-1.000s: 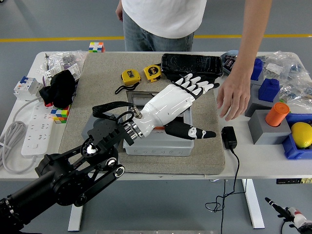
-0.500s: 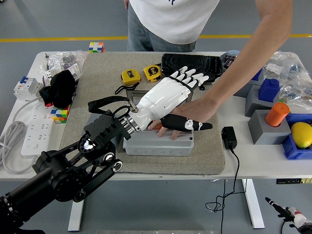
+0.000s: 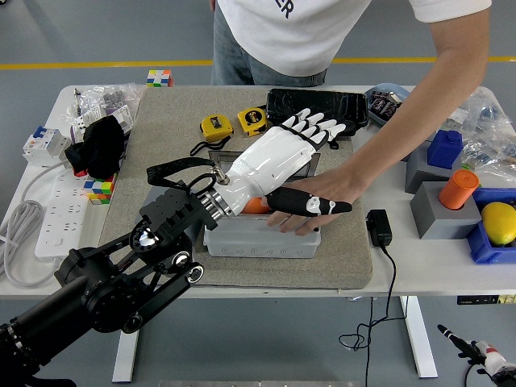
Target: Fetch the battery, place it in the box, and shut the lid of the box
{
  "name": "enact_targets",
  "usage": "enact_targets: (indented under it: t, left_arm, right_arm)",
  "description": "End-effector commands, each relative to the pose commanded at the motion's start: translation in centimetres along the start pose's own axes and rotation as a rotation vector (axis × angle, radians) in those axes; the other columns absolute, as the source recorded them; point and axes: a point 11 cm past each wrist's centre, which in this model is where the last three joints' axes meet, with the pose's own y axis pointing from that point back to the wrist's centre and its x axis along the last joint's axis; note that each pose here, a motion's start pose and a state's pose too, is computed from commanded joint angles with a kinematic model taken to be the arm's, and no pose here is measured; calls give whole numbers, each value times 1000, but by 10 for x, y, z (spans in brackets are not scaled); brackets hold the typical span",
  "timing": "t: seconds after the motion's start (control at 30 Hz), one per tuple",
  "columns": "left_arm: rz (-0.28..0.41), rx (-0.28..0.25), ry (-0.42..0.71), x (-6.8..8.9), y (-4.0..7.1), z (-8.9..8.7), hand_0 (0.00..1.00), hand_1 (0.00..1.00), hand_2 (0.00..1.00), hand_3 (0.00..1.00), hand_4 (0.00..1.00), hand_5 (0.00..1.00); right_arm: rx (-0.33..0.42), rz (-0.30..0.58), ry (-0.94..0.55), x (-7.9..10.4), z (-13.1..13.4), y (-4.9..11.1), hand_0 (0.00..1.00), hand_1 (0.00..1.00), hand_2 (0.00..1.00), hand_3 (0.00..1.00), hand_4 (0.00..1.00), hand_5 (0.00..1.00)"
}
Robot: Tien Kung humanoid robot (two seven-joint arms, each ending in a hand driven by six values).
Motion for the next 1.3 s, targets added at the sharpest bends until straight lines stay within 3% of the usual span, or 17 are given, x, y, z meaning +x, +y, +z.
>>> enact_targets:
  t: [0.3, 0.5, 0.77, 1.3]
  left_arm:
    - [-3, 3, -5, 0, -1, -1, 998, 998, 998, 998, 998, 998]
    - [12, 55, -19, 8, 0, -18, 998, 998, 998, 998, 998, 998]
    - [23, 88, -22, 13, 3, -26, 998, 998, 998, 995, 998, 998]
    - [-1, 72, -16, 3, 5, -21, 998, 998, 998, 981, 998, 998]
  right_arm:
    - [3, 2, -2, 1, -2, 0, 901, 880, 817, 856, 998, 998]
    - [2, 0, 0, 0, -1, 0, 901, 880, 817, 856, 998, 998]
    - [0, 3, 0, 1, 0, 0, 901, 879, 817, 856, 998, 998]
    - [-2, 0, 1, -1, 1, 0, 901, 880, 817, 856, 998, 998]
